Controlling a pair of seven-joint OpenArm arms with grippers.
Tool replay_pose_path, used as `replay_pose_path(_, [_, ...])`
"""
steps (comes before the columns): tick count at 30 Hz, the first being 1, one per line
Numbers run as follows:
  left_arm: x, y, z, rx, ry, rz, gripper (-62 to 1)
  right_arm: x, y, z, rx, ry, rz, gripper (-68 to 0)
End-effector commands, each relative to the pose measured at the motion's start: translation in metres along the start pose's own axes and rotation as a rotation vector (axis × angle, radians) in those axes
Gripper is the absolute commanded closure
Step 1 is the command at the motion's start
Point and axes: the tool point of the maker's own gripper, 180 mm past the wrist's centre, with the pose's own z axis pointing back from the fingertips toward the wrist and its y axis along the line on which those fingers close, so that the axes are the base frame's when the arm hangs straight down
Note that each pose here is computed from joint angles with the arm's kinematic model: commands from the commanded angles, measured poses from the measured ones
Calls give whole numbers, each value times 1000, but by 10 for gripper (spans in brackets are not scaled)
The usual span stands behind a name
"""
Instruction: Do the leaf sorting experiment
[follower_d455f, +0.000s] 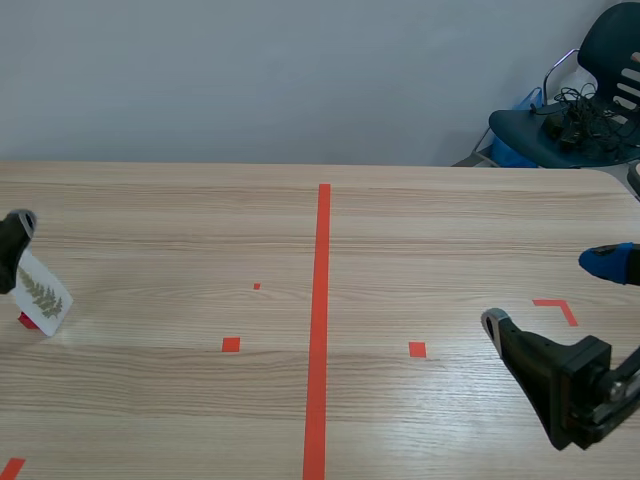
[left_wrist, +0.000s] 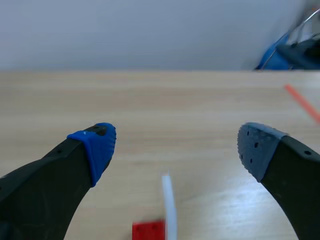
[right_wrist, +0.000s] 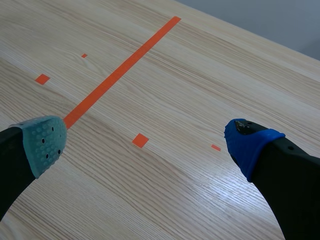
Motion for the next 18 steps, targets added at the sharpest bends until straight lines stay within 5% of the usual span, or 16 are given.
replay_pose_path(1, [40, -10, -3, -85, -90, -25, -576, 12, -2, 0, -8, -42, -3, -679])
replay_pose_path(6, [73, -85, 10, -415, -124, -19, -623, 12, -3, 0, -8, -44, -4, -679])
replay_pose_path(14, [77, -174, 38, -603, -63, -53, -623, 12, -3, 0, -8, -43, -5, -679])
replay_pose_path(18, [69, -206, 53, -655, -23, -18, -623, 12, -3, 0, -8, -43, -5, -679])
